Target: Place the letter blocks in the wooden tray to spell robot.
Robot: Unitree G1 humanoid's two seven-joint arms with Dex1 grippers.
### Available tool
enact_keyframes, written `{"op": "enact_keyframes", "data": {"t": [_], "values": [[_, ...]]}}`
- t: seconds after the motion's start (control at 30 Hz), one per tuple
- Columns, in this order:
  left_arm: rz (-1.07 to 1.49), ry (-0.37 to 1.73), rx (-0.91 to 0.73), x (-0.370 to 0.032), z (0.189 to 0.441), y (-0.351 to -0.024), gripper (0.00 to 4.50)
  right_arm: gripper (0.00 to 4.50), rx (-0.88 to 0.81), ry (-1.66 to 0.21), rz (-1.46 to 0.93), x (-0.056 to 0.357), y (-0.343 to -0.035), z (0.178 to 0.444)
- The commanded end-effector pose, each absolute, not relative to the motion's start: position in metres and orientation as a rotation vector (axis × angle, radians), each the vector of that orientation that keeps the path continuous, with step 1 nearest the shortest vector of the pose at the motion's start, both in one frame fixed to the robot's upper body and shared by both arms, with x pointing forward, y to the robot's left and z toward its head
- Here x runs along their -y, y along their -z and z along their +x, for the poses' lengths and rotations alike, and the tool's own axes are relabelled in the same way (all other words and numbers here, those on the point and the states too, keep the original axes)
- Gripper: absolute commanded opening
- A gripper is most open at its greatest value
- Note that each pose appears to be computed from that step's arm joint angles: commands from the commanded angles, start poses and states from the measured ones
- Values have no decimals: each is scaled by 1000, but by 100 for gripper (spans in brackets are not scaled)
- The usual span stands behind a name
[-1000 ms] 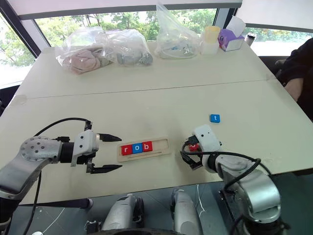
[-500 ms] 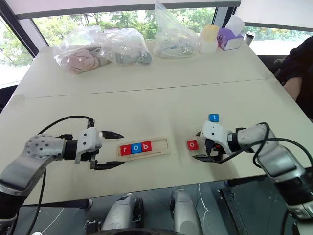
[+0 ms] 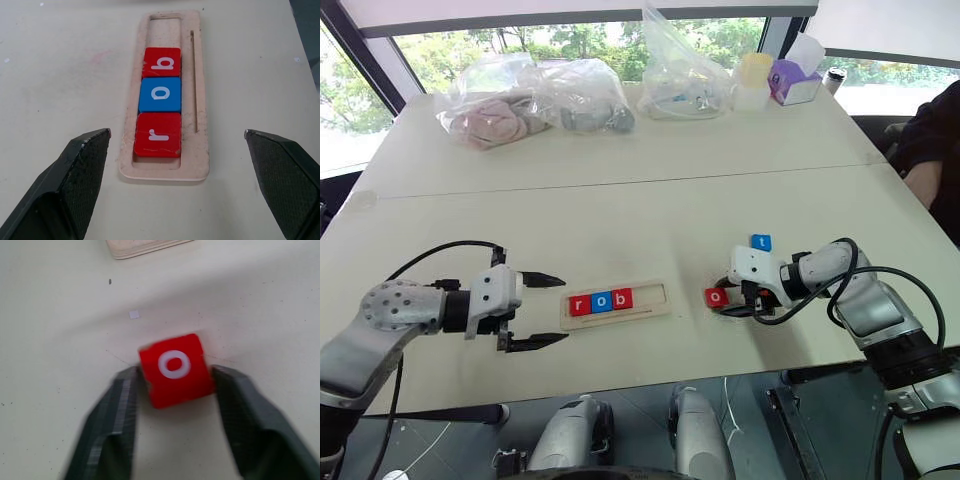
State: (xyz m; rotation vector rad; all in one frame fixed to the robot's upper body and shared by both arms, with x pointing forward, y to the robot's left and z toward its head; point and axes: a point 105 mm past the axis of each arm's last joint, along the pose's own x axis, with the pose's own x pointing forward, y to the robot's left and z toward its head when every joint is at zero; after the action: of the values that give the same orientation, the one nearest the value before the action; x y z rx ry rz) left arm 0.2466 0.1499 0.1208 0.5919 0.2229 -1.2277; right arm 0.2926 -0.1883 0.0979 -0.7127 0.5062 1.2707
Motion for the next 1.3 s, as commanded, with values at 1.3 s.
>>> {"op": "enact_keyframes", "data": {"t": [1.3], "values": [[592, 1218, -174, -137, 239, -130, 450, 113, -307, -1526, -819, 76, -106, 312]]}}
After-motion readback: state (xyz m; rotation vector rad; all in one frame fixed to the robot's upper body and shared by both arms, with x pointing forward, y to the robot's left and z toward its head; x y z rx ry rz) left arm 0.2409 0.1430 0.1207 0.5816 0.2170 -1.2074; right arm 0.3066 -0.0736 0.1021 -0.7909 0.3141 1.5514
